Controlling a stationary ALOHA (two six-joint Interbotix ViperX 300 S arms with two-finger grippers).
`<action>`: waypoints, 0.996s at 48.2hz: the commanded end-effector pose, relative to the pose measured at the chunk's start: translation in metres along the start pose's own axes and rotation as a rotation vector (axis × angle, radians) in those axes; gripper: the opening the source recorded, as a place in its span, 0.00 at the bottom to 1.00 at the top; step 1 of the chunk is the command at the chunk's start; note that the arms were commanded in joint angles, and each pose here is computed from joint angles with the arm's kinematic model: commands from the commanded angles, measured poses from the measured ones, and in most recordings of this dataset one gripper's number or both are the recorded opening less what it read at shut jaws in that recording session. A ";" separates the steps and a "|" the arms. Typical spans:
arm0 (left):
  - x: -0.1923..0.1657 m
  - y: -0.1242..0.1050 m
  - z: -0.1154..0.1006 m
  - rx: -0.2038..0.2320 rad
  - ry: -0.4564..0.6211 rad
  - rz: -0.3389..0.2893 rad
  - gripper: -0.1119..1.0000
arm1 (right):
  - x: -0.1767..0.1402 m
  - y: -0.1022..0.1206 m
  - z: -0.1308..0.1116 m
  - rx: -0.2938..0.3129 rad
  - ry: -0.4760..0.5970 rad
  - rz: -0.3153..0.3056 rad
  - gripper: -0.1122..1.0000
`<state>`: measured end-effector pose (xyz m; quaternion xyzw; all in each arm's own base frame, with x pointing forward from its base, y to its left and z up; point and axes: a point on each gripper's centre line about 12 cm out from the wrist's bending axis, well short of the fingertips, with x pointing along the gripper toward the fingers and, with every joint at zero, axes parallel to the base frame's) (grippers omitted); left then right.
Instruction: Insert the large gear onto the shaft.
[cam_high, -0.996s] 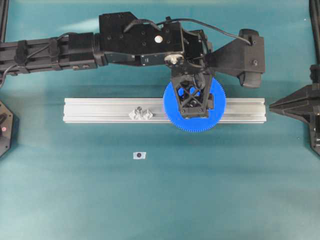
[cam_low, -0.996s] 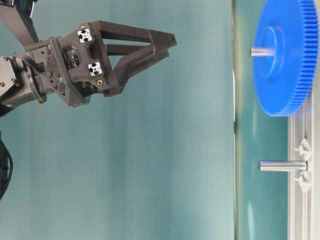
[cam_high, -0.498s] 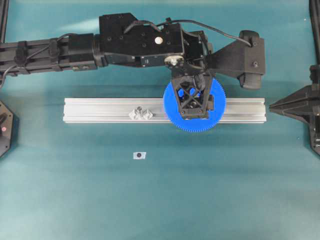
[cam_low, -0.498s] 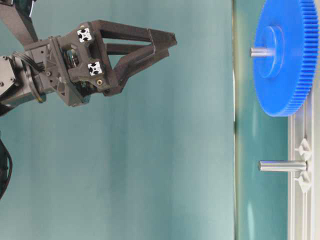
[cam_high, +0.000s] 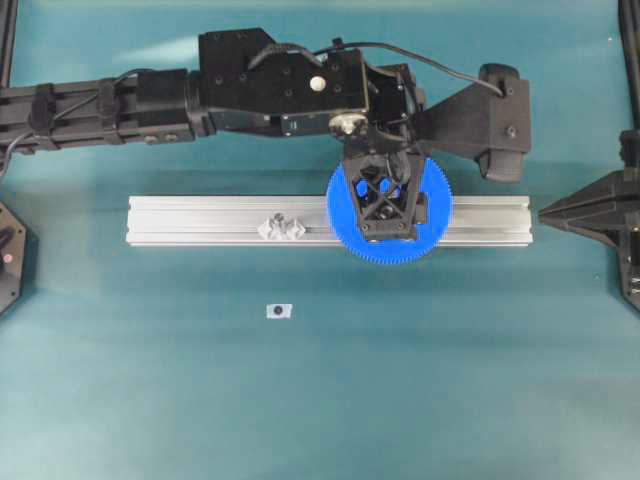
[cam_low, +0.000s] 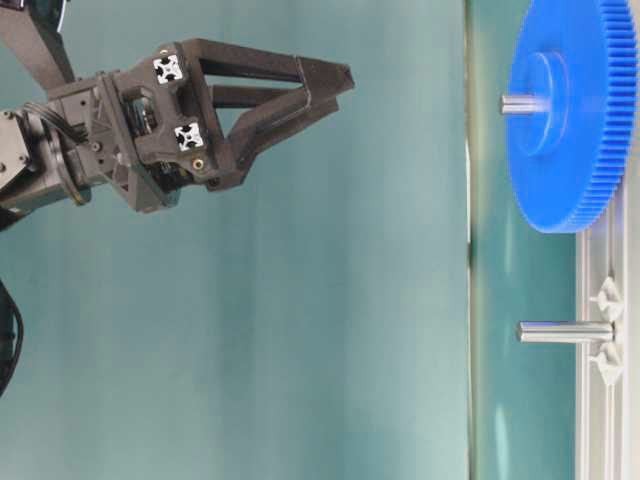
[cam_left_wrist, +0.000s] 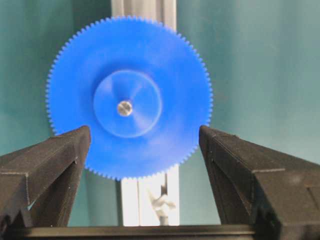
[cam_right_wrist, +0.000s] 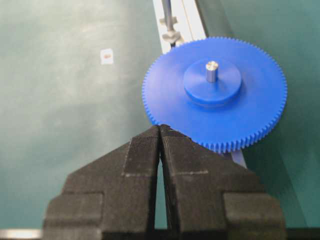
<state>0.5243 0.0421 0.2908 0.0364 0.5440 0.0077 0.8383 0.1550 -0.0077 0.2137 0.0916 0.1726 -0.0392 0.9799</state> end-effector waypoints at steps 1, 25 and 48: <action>-0.036 -0.003 0.008 0.005 -0.066 0.003 0.85 | 0.001 0.000 0.003 0.013 -0.005 0.000 0.18; -0.038 -0.009 0.007 -0.009 -0.061 -0.003 0.82 | 0.001 0.000 0.004 0.010 -0.006 0.000 0.18; -0.043 -0.008 0.016 -0.026 -0.131 0.002 0.82 | 0.000 0.000 0.004 0.010 -0.009 0.000 0.18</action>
